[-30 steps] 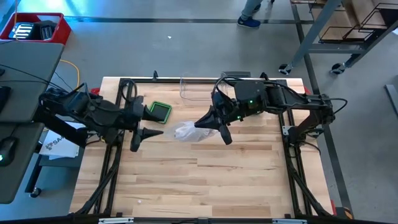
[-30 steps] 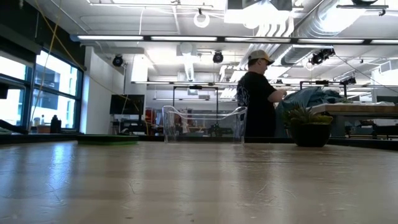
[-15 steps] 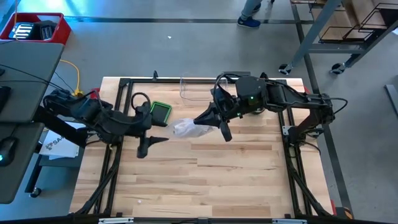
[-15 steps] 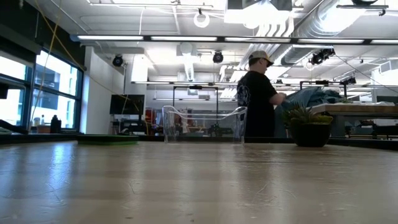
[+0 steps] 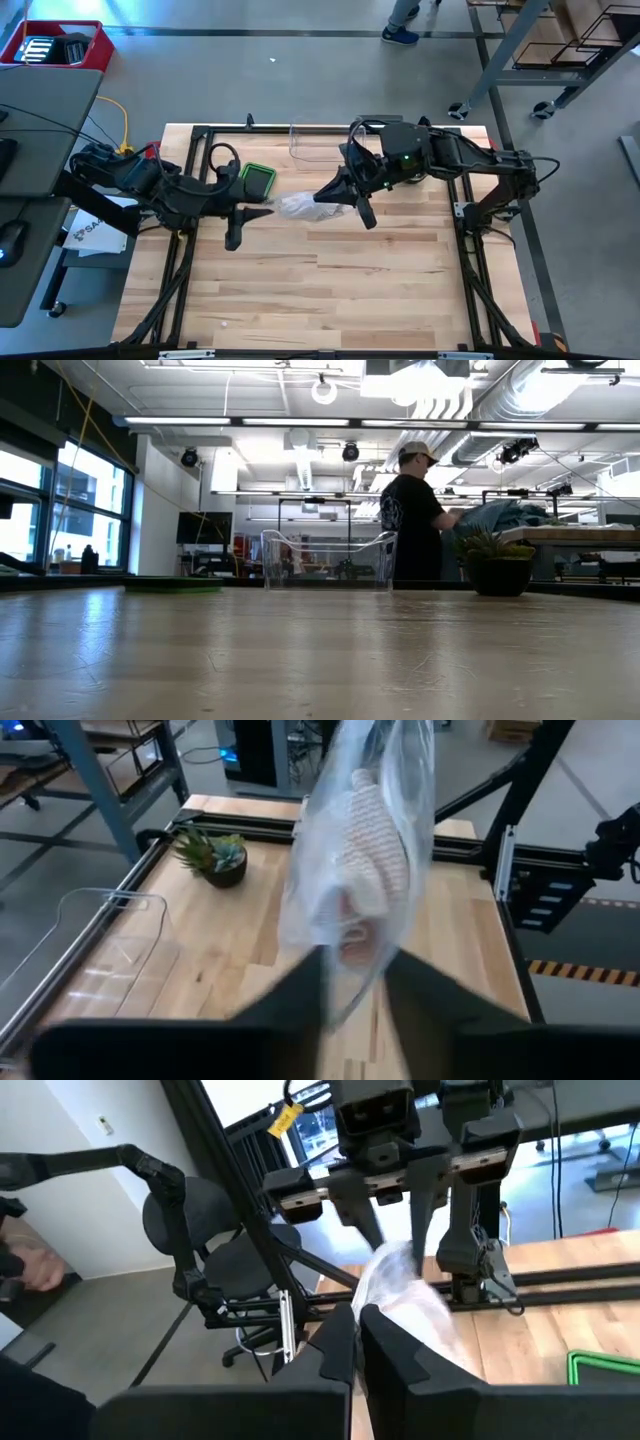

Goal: Roll bandage
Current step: Put the bagged bandage into the transparent bin

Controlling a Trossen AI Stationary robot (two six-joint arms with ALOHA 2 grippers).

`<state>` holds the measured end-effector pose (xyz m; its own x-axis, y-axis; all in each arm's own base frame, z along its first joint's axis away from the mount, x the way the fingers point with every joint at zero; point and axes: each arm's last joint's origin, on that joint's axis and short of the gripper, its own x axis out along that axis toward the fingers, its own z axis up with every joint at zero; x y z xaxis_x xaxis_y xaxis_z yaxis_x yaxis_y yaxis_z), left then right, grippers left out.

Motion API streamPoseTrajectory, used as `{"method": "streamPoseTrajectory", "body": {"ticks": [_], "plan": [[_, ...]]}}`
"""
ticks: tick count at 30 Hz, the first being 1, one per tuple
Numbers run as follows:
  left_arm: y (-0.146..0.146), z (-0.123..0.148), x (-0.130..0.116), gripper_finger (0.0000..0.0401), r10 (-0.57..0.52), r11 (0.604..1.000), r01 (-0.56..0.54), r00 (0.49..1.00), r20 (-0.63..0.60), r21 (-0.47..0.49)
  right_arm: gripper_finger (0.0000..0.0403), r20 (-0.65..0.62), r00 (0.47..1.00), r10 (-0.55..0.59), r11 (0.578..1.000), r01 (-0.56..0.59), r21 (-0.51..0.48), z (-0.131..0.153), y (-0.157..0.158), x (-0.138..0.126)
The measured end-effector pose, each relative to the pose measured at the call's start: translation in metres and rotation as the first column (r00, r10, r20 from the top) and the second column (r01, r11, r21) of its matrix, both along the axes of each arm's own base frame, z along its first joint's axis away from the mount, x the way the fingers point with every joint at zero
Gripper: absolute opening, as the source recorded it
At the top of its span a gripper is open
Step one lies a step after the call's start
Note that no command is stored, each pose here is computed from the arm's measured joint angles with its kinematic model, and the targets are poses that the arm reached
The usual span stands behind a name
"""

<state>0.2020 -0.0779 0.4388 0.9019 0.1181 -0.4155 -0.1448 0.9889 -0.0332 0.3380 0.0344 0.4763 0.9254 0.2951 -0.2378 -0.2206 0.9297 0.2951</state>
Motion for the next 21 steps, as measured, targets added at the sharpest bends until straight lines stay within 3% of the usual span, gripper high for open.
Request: {"method": "streamPoseTrajectory", "body": {"ticks": [2, 3, 7, 13, 18, 21], "plan": [[0.001, 0.001, -0.003, 0.0034, 0.003, 1.0, -0.003, 1.0, 0.0, -0.005, 0.0, 0.01, 1.0, -0.003, 1.0, 0.003, -0.008, 0.003, -0.002, -0.004], [0.002, 0.001, -0.005, 0.0018, 0.01, 1.0, -0.01, 1.0, -0.005, -0.014, 0.0, 0.012, 1.0, -0.003, 1.0, 0.003, -0.018, 0.005, -0.003, -0.007], [0.01, 0.002, -0.017, 0.0004, 0.054, 0.998, -0.054, 0.998, -0.025, -0.023, 0.0, 0.027, 0.999, -0.04, 0.998, 0.041, -0.038, 0.014, -0.011, -0.022], [0.016, 0.01, -0.022, 0.0001, 0.087, 0.996, -0.087, 0.995, 0.044, -0.007, 0.0, 0.037, 0.995, -0.095, 0.995, 0.096, -0.031, 0.022, -0.018, -0.034], [0.027, 0.01, -0.02, 0.0, 0.143, 0.986, -0.146, 0.989, 0.04, 0.077, 0.0, -0.035, 0.963, -0.266, 0.961, 0.262, -0.093, 0.014, -0.036, -0.036], [0.03, 0.009, -0.027, 0.0, 0.083, 0.992, -0.085, 0.996, 0.025, 0.096, 0.0, -0.083, 0.936, -0.342, 0.935, 0.331, -0.128, 0.004, -0.056, -0.029]]}}
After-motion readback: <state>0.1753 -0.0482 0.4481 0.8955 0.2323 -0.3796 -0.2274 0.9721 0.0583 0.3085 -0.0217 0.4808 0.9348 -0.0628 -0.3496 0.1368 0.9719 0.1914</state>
